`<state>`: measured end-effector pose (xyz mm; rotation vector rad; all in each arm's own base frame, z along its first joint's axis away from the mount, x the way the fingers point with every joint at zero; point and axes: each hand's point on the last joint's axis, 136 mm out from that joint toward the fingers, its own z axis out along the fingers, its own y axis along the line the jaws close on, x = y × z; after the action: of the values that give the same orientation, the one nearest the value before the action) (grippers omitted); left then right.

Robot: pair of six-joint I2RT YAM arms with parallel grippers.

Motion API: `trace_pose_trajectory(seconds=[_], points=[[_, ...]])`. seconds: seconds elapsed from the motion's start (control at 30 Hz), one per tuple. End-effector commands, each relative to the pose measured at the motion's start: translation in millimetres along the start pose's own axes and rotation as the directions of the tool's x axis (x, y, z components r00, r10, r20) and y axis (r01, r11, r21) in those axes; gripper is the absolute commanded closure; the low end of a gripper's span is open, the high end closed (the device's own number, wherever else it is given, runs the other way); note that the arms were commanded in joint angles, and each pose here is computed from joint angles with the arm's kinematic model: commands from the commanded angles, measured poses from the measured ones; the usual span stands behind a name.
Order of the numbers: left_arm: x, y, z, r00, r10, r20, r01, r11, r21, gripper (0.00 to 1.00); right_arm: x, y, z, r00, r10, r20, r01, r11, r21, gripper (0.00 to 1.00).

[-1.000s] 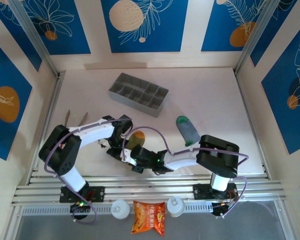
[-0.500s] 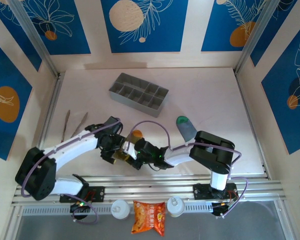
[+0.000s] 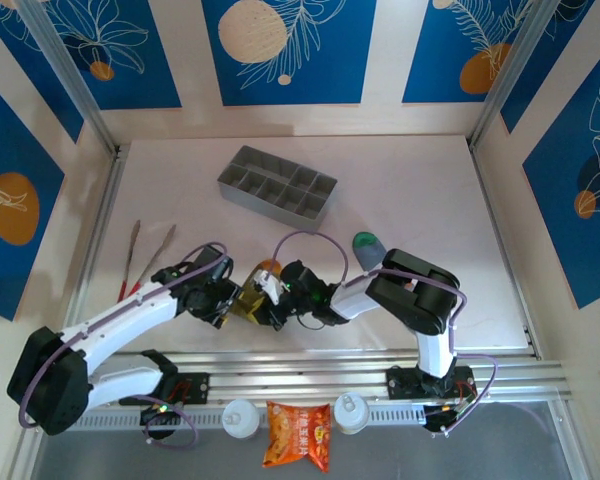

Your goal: Roll the socks

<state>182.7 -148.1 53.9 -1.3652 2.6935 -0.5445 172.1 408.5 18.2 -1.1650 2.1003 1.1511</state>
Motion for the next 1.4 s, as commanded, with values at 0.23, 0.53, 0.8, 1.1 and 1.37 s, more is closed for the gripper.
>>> trace_pose_trajectory(seconds=[0.23, 0.53, 0.8, 1.1, 1.37], points=[[2.3, 0.0, 35.9, 0.998, 0.059, -0.005, -0.059, 0.997, -0.042, 0.46, 173.7, -36.1, -24.2, 0.777, 0.4, -0.486, -0.323, 0.916, 0.238, 1.0], [16.1, 78.3, 48.9, 0.999, 0.002, -0.05, -0.021, 0.921, -0.389, 0.84, 145.0, -49.7, -24.8, 0.823, 0.318, -0.471, -0.208, 0.94, 0.272, 1.0], [23.7, 119.7, 36.2, 0.991, -0.133, -0.017, 0.093, 0.771, -0.63, 1.0, 67.1, -30.2, -36.1, 0.943, -0.138, -0.304, 0.211, 0.952, 0.22, 0.57], [27.6, 99.3, 44.9, 0.981, -0.193, 0.029, 0.159, 0.705, -0.691, 1.0, 10.0, 6.5, -69.8, 0.988, -0.135, -0.075, 0.146, 0.974, 0.173, 0.49], [25.5, 76.3, 50.2, 0.986, -0.165, 0.034, 0.14, 0.689, -0.712, 1.0, -1.0, 0.7, -76.7, 0.856, 0.516, 0.036, -0.512, 0.834, 0.207, 0.6]])
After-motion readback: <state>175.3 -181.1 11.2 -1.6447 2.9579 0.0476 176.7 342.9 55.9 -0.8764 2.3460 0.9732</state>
